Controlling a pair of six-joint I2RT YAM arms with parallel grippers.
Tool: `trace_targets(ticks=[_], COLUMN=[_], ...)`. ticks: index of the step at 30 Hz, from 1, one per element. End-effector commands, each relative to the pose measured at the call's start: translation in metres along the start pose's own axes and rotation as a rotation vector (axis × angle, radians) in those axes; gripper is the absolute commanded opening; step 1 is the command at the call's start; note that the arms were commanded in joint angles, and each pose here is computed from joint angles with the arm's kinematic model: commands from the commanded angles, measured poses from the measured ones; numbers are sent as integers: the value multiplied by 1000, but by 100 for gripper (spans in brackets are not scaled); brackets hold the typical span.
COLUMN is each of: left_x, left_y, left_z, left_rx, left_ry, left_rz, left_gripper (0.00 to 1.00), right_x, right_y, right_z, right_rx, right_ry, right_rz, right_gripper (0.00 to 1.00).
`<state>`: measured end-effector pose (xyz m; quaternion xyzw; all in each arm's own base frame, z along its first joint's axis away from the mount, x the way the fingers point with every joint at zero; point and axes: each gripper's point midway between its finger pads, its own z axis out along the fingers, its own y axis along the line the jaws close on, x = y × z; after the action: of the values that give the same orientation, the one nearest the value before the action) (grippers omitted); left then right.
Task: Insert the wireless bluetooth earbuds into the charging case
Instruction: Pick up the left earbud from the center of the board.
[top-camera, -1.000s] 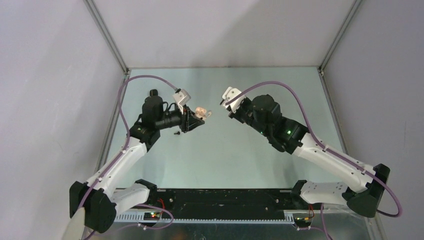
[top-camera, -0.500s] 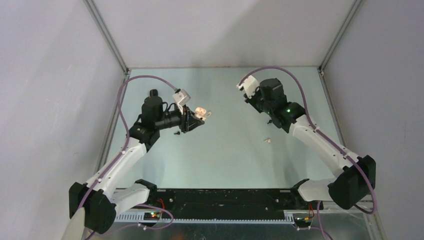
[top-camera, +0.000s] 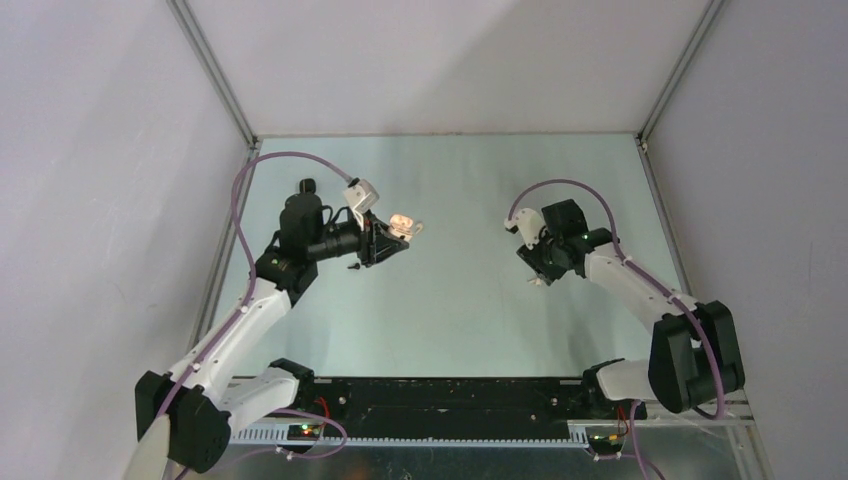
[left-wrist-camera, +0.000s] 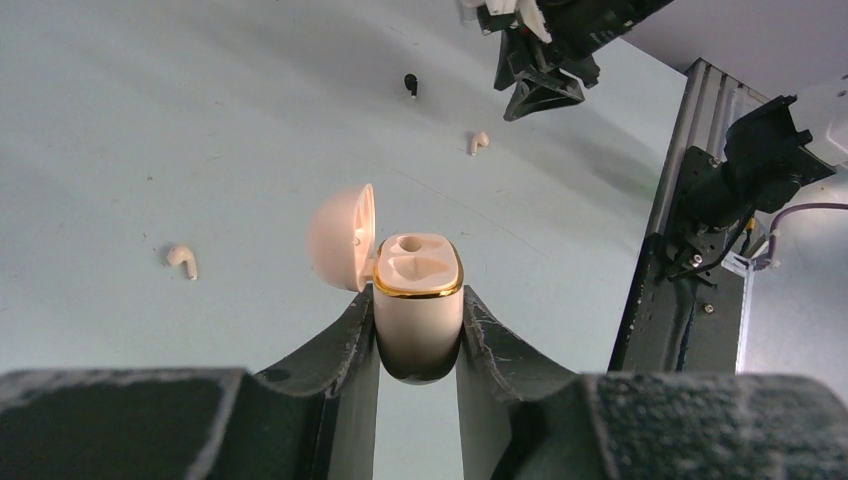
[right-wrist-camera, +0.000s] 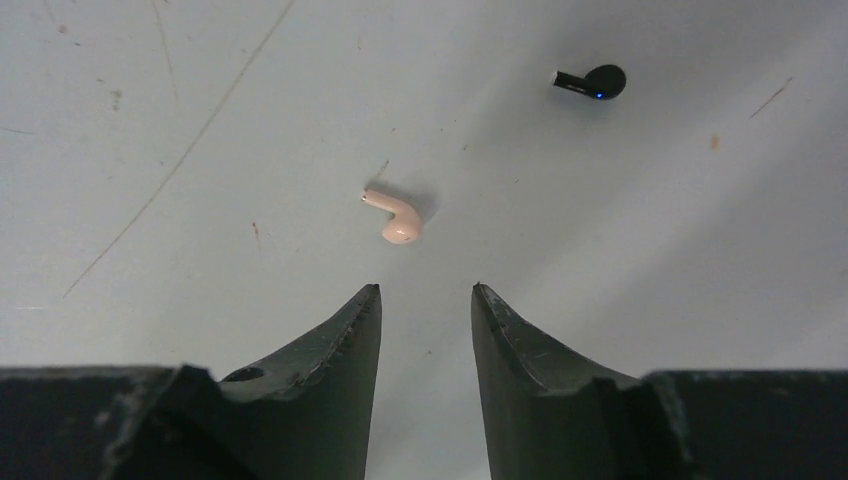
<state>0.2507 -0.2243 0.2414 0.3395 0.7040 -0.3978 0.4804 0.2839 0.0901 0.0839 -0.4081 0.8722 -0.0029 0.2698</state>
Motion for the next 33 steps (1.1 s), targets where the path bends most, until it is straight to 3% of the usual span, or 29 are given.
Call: trace_targets(ticks=[1,16,33], left_x=[-10,-12,-10], left_y=[-9,-10,-9], left_z=[-3,-7,-4], left_rx=[29,20,26], left_ry=[-46,-56,-48], left_rz=[56,74,69], left_gripper=[0,0,0], right_x=[4,34,18], right_y=[8,8,14], right_z=[6,51,49], right_rx=[-83,-119,-265], right_ry=[10,152,39], right_rz=[109,191,276], right_gripper=[46,48,44])
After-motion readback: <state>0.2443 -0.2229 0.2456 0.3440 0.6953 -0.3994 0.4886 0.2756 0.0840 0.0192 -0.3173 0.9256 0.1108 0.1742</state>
